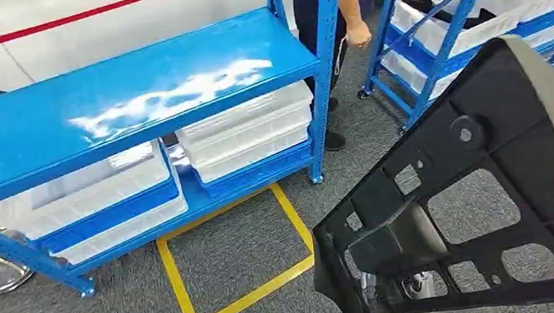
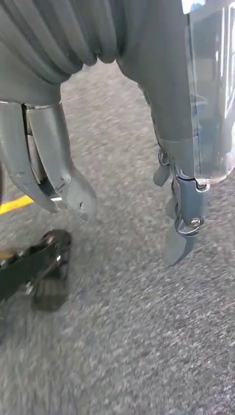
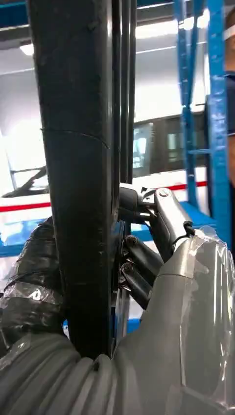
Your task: Take the parts from the cabinet and place them on the table.
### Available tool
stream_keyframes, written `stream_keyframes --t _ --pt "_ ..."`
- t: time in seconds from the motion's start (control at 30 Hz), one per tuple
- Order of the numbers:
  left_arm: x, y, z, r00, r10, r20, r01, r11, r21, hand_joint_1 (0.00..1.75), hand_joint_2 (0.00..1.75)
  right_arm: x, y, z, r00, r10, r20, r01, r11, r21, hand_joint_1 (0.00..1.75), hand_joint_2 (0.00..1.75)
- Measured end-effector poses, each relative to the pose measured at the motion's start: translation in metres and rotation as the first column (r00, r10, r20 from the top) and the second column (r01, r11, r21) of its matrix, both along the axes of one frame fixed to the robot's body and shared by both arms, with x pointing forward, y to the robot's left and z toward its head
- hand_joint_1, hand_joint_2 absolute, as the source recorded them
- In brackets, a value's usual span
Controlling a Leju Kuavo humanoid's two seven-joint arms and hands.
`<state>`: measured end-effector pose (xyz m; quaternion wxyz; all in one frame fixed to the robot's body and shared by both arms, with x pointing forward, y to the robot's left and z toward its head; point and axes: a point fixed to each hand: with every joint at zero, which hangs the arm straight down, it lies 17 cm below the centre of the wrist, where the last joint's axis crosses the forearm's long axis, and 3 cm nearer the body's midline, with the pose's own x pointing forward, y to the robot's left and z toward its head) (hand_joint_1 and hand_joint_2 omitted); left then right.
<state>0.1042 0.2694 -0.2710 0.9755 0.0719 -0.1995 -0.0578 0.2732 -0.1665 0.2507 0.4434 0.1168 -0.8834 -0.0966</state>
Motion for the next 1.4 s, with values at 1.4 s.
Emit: stream_keyframes --t 1.4 --pt "0.006 -0.011 0.002 1.000 0.015 0.018 -0.014 0.999 -0.042 0.00 1.75 0.005 -0.003 -0.012 0.997 -0.053 -0.063 0.049 0.996 -0.069 1.75 1.75"
